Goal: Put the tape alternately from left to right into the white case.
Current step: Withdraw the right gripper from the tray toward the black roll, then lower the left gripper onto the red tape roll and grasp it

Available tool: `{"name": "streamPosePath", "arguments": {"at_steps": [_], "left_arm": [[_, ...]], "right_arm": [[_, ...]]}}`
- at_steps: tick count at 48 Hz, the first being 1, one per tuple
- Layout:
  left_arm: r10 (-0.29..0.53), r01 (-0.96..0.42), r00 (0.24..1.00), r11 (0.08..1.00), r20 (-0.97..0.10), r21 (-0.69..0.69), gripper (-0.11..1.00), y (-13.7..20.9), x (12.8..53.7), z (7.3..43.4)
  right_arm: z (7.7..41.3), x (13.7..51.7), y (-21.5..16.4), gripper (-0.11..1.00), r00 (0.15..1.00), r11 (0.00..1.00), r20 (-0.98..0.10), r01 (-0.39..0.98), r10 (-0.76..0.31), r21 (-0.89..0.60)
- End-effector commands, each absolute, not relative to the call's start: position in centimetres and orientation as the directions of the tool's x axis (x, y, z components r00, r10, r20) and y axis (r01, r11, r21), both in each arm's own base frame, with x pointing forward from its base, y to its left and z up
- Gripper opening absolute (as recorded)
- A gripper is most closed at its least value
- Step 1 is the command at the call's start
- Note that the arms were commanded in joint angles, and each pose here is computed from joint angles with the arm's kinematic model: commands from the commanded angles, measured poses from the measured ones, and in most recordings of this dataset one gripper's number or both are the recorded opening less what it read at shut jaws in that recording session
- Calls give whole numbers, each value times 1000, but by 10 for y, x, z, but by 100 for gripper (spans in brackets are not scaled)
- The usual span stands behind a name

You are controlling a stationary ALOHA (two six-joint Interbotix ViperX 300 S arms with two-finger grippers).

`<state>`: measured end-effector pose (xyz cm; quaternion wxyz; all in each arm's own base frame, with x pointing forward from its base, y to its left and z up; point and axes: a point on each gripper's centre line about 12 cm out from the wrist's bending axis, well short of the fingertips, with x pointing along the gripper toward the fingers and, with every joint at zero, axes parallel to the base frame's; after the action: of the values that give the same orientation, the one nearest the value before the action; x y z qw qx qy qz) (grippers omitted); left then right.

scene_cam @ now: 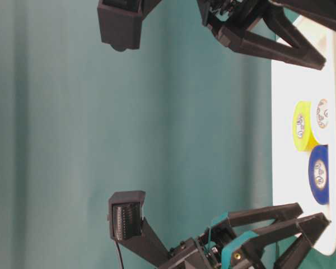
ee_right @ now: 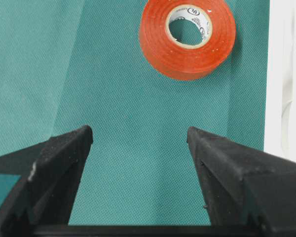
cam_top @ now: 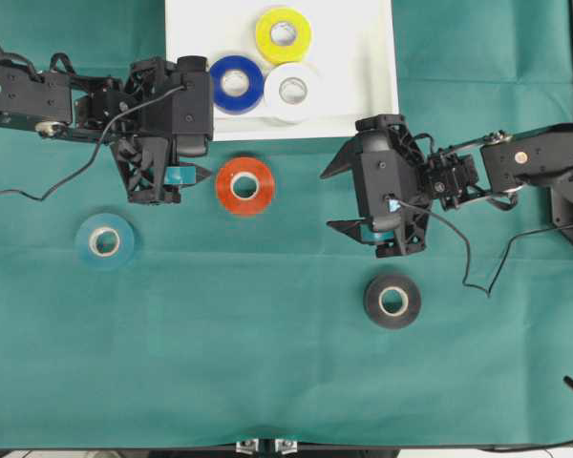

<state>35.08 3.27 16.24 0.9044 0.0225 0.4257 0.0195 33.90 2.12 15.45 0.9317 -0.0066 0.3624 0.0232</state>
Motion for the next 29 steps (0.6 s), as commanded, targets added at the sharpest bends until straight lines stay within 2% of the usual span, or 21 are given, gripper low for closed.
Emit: {"name": "streamPosePath", "arguments": {"at_steps": [1,16,29], "left_arm": [[49,-12,653,998,-756,54,92,29,350,167],[26,-57,645,998,-764,-13,92,17,354,161],[14,-217,613,965,-790,-151,91,12,370,148]], "right_arm": [[165,341,22,85,760,999,-649,-49,44,11],[165,341,23,85,760,999,-649,-51,46,11],[163,339,23,85,756,999,-653,-51,46,11]]}}
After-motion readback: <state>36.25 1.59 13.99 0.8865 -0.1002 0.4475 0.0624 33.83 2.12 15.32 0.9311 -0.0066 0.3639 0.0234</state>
